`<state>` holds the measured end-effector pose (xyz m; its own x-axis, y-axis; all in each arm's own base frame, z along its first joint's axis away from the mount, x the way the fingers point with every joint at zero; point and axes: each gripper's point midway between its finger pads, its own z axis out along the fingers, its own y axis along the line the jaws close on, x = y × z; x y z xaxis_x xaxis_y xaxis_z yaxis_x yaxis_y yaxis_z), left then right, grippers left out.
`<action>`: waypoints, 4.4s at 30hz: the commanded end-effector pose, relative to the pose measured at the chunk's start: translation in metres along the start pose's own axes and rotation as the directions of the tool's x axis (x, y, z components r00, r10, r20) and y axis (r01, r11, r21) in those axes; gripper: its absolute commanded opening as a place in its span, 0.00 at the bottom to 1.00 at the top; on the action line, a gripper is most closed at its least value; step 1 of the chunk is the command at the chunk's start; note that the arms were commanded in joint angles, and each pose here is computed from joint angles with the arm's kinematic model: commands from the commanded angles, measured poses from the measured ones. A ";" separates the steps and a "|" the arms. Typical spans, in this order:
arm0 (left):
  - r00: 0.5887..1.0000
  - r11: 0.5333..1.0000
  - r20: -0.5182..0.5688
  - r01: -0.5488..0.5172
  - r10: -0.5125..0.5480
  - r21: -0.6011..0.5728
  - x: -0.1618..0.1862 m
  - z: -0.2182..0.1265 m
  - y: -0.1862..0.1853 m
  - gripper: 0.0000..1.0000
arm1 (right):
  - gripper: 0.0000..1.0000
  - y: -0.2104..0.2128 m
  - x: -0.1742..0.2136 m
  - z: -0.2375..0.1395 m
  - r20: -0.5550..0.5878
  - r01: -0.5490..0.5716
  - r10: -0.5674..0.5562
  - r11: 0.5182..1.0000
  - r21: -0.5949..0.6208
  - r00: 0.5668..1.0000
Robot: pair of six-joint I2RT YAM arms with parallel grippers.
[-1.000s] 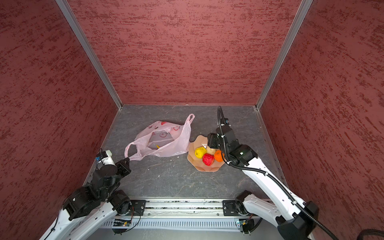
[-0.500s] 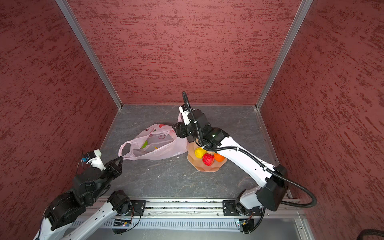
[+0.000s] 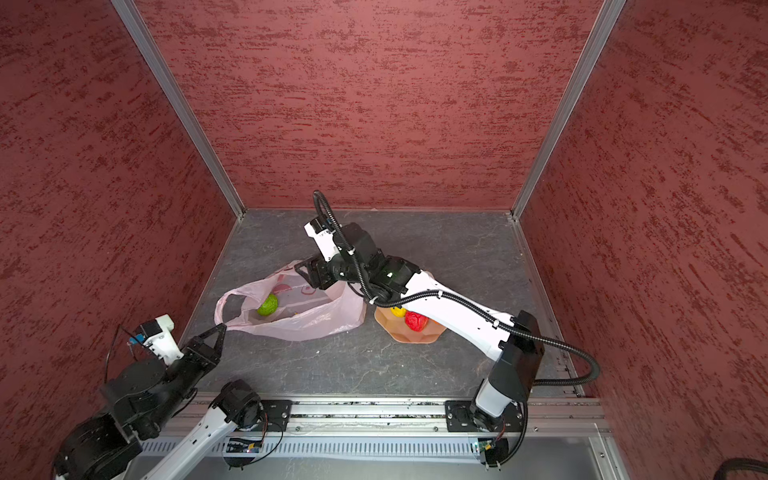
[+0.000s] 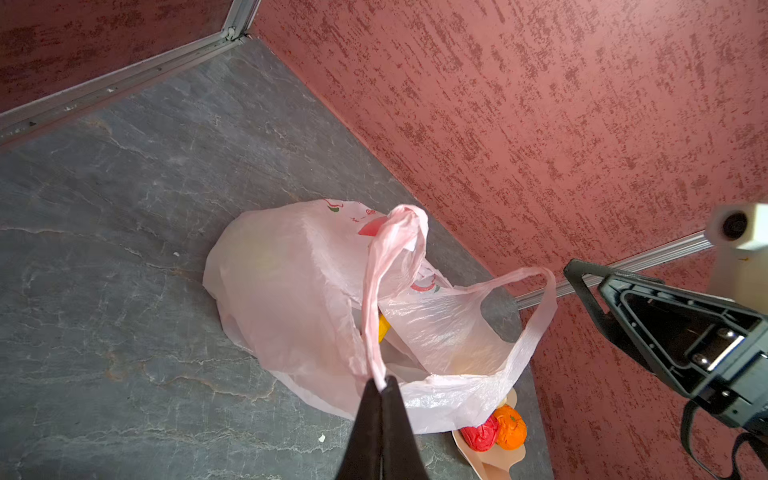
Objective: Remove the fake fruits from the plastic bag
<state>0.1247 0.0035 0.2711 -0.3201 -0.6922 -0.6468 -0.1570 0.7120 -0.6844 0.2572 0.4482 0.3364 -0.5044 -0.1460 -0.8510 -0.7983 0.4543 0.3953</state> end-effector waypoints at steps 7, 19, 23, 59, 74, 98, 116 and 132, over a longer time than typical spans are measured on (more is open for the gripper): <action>1.000 0.992 0.011 -0.016 0.018 -0.125 0.009 0.012 0.020 0.00 | 0.49 0.006 0.081 0.063 -0.243 -0.009 -0.011 0.997 -0.079 0.970; 0.997 0.986 0.070 0.028 -0.017 -0.165 0.006 0.013 0.029 0.00 | 0.46 -0.030 0.155 0.137 -0.418 -0.006 -0.021 0.998 -0.061 0.908; 0.995 0.962 0.087 0.061 -0.039 -0.267 0.005 0.019 0.044 0.00 | 0.46 -0.019 0.173 0.144 -0.453 -0.039 -0.024 0.991 -0.130 0.891; 0.963 0.699 0.226 0.264 -0.149 -0.664 0.017 0.020 0.113 0.00 | 0.71 -0.068 0.146 0.240 -0.243 -0.030 0.037 0.999 0.031 0.969; 0.958 0.728 0.213 0.285 -0.192 -0.624 0.027 0.017 0.118 0.00 | 0.73 -0.102 0.138 0.263 -0.168 -0.194 0.216 0.972 0.135 0.962; 0.954 0.756 0.146 0.298 -0.263 -0.582 0.045 0.031 0.111 0.00 | 0.67 -0.102 0.134 0.274 -0.150 -0.304 0.309 0.951 0.059 0.939; 0.928 0.781 0.045 0.337 -0.370 -0.527 0.072 0.041 0.103 0.00 | 0.71 -0.097 0.134 0.283 -0.144 -0.349 0.345 0.937 -0.002 0.927; 0.926 0.789 0.026 0.336 -0.377 -0.515 0.075 0.045 0.099 0.00 | 0.55 -0.095 0.140 0.291 -0.147 -0.387 0.378 0.921 -0.041 0.914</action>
<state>0.1251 0.0184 0.1402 -0.2148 -0.9102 -0.3541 -0.7204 0.3925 -0.5718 0.3523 0.6344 0.0717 -0.8159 -0.1217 -0.5652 -0.5486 0.4716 0.6904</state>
